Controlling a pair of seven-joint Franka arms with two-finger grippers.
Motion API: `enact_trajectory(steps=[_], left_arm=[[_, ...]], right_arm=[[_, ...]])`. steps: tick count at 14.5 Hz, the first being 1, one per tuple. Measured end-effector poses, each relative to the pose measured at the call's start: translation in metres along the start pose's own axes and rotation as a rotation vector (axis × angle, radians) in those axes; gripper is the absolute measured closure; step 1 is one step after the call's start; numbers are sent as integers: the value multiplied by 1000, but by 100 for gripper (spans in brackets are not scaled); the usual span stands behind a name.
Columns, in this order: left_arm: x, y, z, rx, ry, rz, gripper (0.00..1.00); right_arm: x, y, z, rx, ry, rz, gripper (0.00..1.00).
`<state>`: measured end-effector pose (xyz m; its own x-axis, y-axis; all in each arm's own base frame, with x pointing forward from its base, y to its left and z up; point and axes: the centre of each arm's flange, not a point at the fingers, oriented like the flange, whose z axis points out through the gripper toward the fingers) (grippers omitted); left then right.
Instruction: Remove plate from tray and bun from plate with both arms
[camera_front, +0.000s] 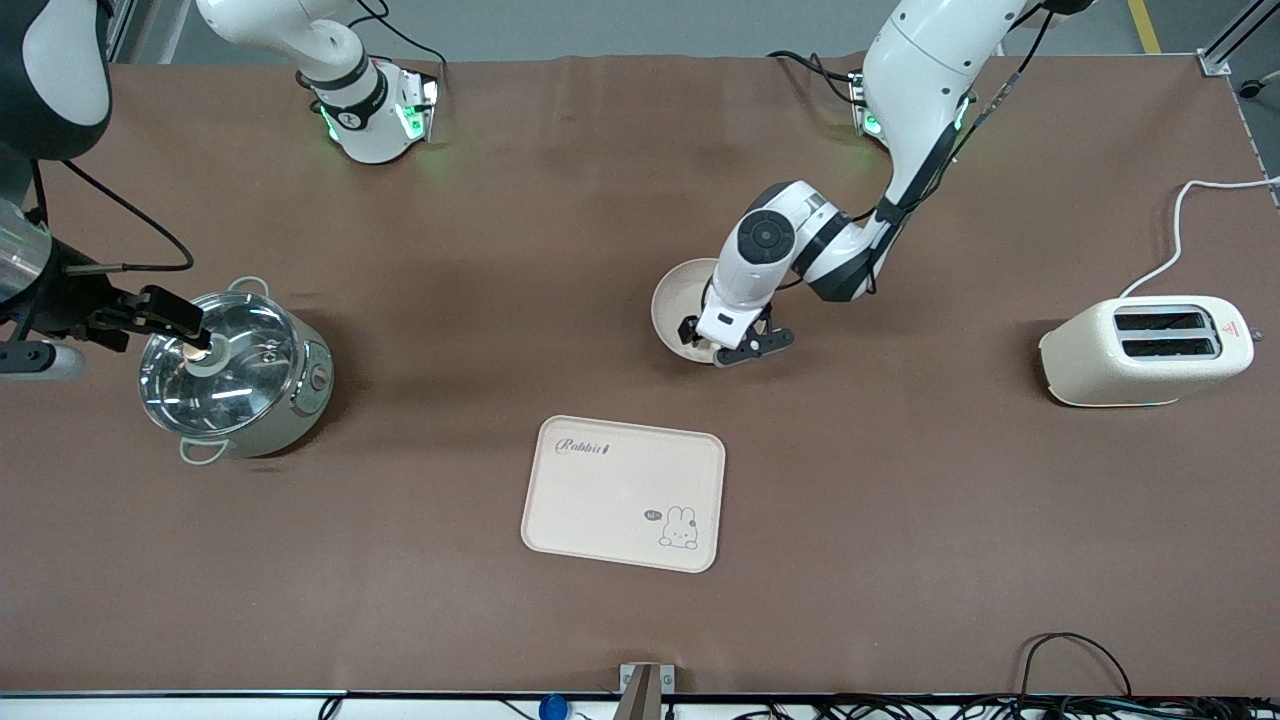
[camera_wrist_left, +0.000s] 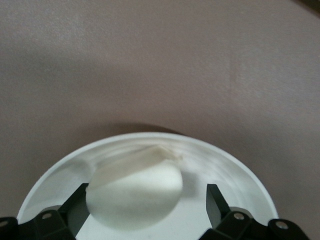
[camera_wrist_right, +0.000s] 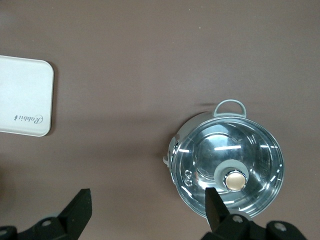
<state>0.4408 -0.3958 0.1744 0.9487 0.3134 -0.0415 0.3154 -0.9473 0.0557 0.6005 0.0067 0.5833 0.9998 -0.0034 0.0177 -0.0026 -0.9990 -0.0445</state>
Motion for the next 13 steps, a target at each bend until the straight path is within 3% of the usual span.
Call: enact_trajectory(steps=[3, 8, 11, 13], left_arm=[[7, -2, 0, 6, 21, -6, 0], [16, -4, -3, 2, 27, -18, 4], [14, -2, -3, 1, 27, -49, 37], [13, -1, -5, -2, 28, -59, 51]], right_arm=[[-9, 1, -21, -13, -26, -1, 0], [-9, -4, -46, -26, 20, -9, 0], [-8, -14, -50, -27, 29, -27, 0], [-6, -21, -45, -37, 22, -48, 0]])
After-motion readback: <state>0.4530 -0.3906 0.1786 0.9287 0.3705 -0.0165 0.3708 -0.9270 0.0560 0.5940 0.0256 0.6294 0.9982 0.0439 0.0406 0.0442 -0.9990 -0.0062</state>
